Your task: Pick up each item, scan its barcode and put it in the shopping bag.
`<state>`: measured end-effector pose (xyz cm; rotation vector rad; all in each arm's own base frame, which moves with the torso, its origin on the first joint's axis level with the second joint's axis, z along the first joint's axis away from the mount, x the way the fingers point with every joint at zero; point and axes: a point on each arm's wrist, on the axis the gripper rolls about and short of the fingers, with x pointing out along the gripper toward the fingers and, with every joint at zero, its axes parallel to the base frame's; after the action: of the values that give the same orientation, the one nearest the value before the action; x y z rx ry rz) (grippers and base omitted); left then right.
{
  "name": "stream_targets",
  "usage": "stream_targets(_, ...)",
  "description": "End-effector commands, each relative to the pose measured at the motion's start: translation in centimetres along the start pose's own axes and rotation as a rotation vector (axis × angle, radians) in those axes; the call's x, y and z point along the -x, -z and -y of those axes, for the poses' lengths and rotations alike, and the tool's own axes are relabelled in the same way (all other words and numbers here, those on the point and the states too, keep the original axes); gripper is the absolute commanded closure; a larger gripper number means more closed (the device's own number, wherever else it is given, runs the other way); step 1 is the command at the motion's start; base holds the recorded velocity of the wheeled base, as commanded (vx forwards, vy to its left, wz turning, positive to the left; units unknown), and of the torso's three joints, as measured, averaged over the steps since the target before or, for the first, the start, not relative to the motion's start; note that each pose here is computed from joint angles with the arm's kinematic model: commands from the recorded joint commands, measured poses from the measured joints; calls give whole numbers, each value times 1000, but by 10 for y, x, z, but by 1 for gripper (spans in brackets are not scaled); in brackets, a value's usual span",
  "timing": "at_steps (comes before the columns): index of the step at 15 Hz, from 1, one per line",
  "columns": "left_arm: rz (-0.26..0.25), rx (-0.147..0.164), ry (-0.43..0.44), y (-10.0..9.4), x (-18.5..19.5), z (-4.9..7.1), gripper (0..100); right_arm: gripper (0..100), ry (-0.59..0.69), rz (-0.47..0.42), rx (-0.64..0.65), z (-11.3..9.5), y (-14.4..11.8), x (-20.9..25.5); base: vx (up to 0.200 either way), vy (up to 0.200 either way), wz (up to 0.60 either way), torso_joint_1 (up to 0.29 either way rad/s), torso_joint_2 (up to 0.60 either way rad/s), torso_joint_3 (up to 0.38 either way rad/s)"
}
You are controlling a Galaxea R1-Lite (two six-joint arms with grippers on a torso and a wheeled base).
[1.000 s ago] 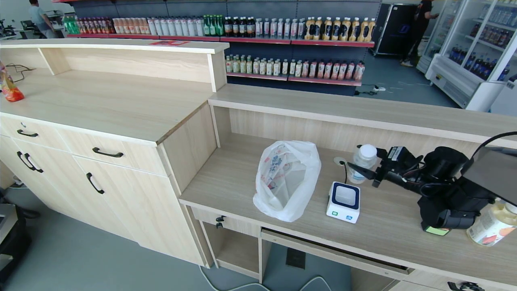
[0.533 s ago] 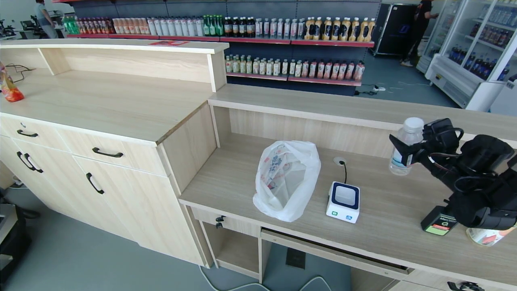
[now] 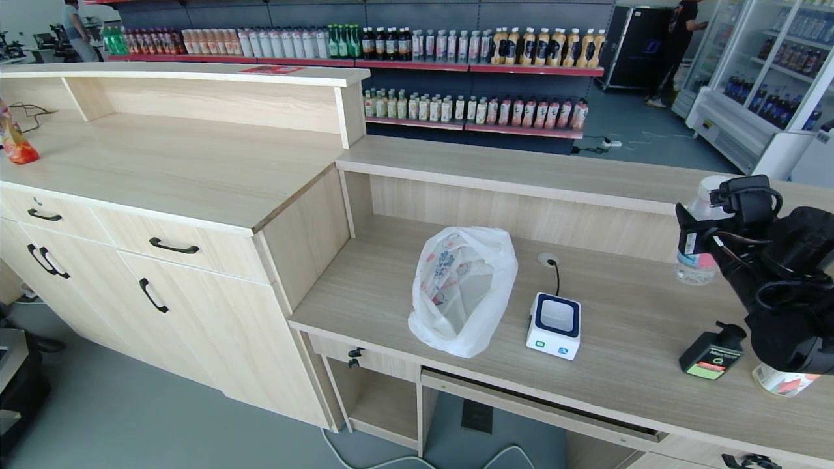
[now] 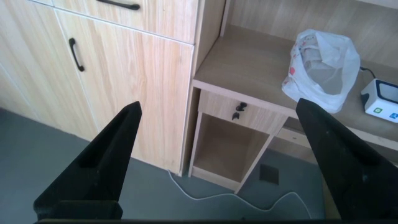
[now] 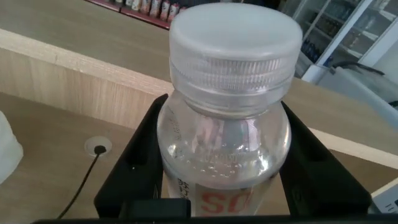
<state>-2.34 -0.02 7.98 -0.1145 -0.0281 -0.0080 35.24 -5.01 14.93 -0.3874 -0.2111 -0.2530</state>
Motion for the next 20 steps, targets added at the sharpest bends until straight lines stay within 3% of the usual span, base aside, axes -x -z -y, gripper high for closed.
stream_targets(1, 1, 0, 0, 0, 0, 0, 0, 100, 3, 5, 1, 1, -3, 0, 0, 0, 0, 0, 0, 0)
stream_targets(5, 1, 0, 0, 0, 0, 0, 0, 100, -8, 4, 7, 1, -3, 2, 0, 0, 0, 0, 0, 0)
stream_targets(12, 2, 0, 0, 0, 0, 0, 0, 100, -88, 36, -12, -22, -12, 4, 0, 0, 600, 3, 4, 2)
stream_targets(16, 1, 0, 0, 0, 0, 0, 0, 100, -169, 45, -164, -57, 1, -7, 0, 0, 150, 2, -1, 1)
stream_targets(20, 1, 0, 0, 0, 0, 0, 0, 100, -274, -11, -279, -93, 39, -17, 0, 0, 0, 0, 0, 0)
